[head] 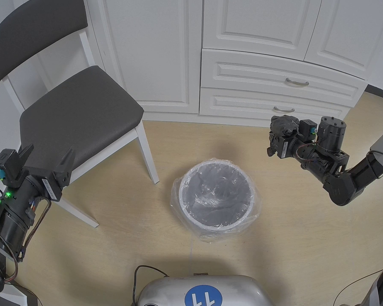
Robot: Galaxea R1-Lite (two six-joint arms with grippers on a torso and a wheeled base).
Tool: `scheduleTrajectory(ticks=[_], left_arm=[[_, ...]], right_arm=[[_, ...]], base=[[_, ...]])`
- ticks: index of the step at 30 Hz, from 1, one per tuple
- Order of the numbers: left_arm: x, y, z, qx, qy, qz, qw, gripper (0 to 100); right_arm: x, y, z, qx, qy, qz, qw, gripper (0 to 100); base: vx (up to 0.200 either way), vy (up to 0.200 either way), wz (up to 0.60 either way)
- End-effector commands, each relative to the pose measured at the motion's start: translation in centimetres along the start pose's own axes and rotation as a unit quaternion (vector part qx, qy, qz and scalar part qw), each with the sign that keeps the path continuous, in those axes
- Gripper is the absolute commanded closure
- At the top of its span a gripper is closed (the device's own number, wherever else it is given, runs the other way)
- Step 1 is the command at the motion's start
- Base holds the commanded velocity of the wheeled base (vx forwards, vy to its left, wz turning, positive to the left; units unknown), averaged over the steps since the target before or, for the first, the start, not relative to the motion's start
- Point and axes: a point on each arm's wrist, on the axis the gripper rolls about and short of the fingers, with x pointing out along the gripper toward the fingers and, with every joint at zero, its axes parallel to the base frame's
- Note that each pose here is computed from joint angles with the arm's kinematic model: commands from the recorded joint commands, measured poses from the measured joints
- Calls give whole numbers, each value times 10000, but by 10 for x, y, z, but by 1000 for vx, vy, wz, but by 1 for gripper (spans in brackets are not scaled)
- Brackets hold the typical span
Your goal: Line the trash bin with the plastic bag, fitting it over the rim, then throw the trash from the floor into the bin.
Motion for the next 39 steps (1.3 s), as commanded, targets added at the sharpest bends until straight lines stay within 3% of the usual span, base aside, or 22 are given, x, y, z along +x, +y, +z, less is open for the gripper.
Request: scheduleTrajectory(ticks=[1, 4, 6, 16, 20, 22, 28, 30, 39], left_arm=[[-2, 8, 4, 260, -101, 207, 9994, 0], [-2, 12, 5, 407, -126, 329, 9985, 0], [-5, 20, 8, 608, -196, 508, 9967, 0], [-10, 30, 14, 843, -328, 769, 9929, 0], [-13, 31, 16, 913, -388, 795, 9919, 0], [-13, 31, 17, 925, -394, 797, 9917, 0], [-15, 32, 19, 901, -455, 818, 9915, 0], [-14, 32, 17, 922, -407, 808, 9916, 0], [-13, 31, 17, 931, -388, 796, 9917, 0]], right_arm=[[-2, 44, 9, 627, -145, 611, 9960, 100], [-3, 59, 8, 958, -92, 828, 9919, 100], [-2, 82, 0, 1533, 104, 1104, 9819, 100], [9, 121, -21, 2483, 443, 1407, 9574, 100], [12, 132, -25, 2601, 795, 1394, 9522, 100], [18, 138, -24, 2897, 1051, 1273, 9428, 100], [36, 141, -24, 3349, 1463, 869, 9268, 100], [43, 142, -32, 3424, 1556, 802, 9231, 100], [64, 131, -71, 3353, 1796, 493, 9235, 100]], base=[[0, 0, 0], [0, 0, 0], [0, 0, 0], [0, 0, 0], [0, 0, 0], [0, 0, 0], [0, 0, 0], [0, 0, 0], [0, 0, 0]])
